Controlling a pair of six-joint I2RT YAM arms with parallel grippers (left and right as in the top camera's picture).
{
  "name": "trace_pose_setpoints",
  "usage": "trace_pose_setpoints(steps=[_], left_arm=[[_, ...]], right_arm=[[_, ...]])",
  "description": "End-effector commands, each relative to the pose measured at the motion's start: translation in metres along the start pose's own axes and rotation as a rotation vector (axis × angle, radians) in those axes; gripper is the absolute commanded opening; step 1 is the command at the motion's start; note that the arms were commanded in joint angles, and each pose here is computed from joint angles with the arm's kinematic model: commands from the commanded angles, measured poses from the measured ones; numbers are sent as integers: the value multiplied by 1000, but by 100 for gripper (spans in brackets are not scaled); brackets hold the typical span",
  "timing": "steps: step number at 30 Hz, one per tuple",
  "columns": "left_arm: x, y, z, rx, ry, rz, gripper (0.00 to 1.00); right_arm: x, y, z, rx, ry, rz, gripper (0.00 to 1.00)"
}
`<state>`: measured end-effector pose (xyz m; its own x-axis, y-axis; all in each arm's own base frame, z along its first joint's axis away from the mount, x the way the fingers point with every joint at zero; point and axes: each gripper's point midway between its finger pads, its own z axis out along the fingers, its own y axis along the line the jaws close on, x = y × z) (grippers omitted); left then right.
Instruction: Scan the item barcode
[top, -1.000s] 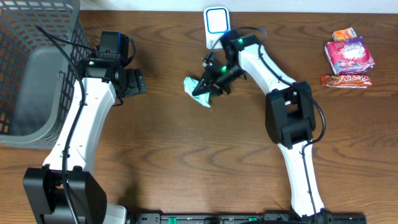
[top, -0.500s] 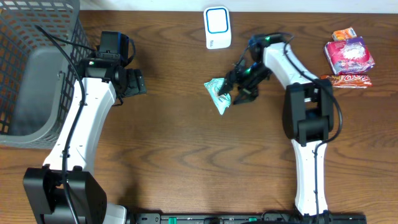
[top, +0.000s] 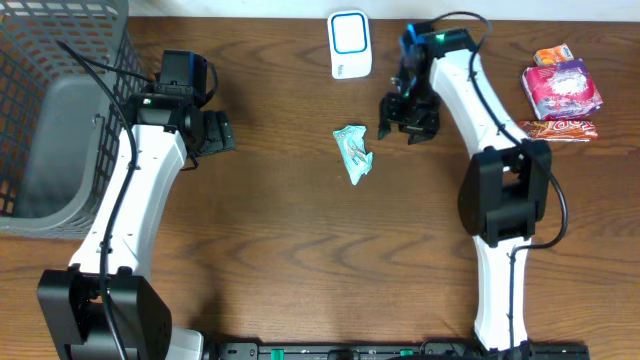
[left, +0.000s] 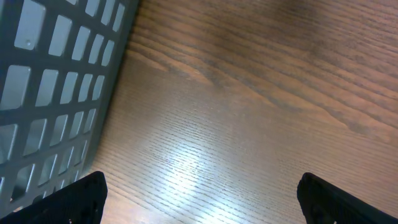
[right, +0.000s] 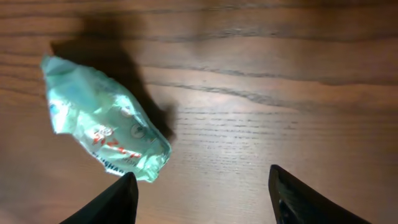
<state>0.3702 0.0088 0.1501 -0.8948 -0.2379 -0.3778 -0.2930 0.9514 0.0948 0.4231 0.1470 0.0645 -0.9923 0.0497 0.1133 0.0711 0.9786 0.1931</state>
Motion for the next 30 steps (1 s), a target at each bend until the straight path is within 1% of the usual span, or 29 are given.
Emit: trace_pose_setpoints(steps=[1, 4, 9, 12, 17, 23, 26, 30], left_arm=[[-1, 4, 2, -22, 1, 6, 98], [-1, 4, 2, -22, 1, 5, 98], [-1, 4, 2, -22, 1, 6, 98], [-1, 4, 2, -22, 1, 6, 98], [-1, 4, 2, -22, 1, 6, 98], [-1, 4, 2, -22, 1, 6, 98], [-1, 4, 2, -22, 1, 6, 98], [-1, 4, 2, -22, 1, 6, 98]], right_arm=[[1, 8, -6, 115, -57, -75, 60], [4, 32, -1, 111, -76, -170, 58], [6, 62, 5, 110, -112, -311, 58], [5, 68, 9, 160, -139, -347, 60], [10, 82, 18, 202, -160, -395, 59], [13, 81, 30, 302, -187, -434, 58], [17, 84, 49, 311, -186, -454, 57], [16, 70, 63, 396, -204, -464, 55]])
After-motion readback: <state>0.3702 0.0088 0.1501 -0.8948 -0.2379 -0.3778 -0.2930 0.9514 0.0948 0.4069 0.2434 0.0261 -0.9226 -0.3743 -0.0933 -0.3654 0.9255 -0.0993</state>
